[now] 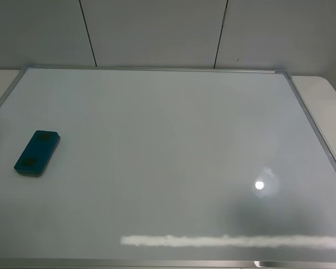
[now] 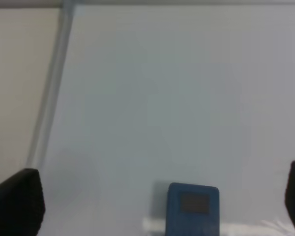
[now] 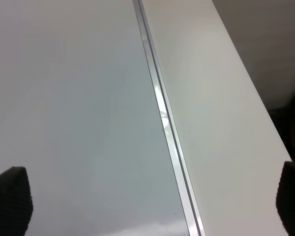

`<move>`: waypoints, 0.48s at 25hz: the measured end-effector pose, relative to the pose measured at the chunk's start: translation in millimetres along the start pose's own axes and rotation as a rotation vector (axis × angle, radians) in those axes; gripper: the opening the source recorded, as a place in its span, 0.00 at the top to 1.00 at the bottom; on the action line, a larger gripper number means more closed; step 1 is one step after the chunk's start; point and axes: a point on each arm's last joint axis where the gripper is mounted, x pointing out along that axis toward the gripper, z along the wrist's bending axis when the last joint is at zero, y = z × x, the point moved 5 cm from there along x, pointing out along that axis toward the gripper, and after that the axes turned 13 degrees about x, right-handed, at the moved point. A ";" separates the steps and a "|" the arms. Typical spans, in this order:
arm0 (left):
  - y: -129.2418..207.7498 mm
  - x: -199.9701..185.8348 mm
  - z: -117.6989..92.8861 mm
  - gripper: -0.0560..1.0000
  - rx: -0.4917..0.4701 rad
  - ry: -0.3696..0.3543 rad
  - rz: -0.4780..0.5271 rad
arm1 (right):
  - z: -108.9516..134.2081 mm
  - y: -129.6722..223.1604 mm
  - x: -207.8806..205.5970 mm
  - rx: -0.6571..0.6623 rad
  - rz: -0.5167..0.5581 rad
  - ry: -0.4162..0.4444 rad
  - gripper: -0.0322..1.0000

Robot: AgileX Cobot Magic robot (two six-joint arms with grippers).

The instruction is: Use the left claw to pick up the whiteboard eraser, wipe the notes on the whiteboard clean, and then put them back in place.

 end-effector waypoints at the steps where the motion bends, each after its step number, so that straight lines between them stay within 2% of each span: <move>1: 0.9 -9.4 1.8 0.01 -0.015 -0.006 -0.007 | 0.0 0.0 0.0 0.000 0.000 0.000 0.01; 5: 7.6 -44.1 5.7 0.01 -0.088 -0.009 -0.035 | 0.0 0.0 0.0 0.000 0.000 0.000 0.01; 12: 19.9 -108.0 13.8 0.01 -0.150 -0.027 -0.200 | 0.0 0.0 0.0 0.000 0.000 0.000 0.01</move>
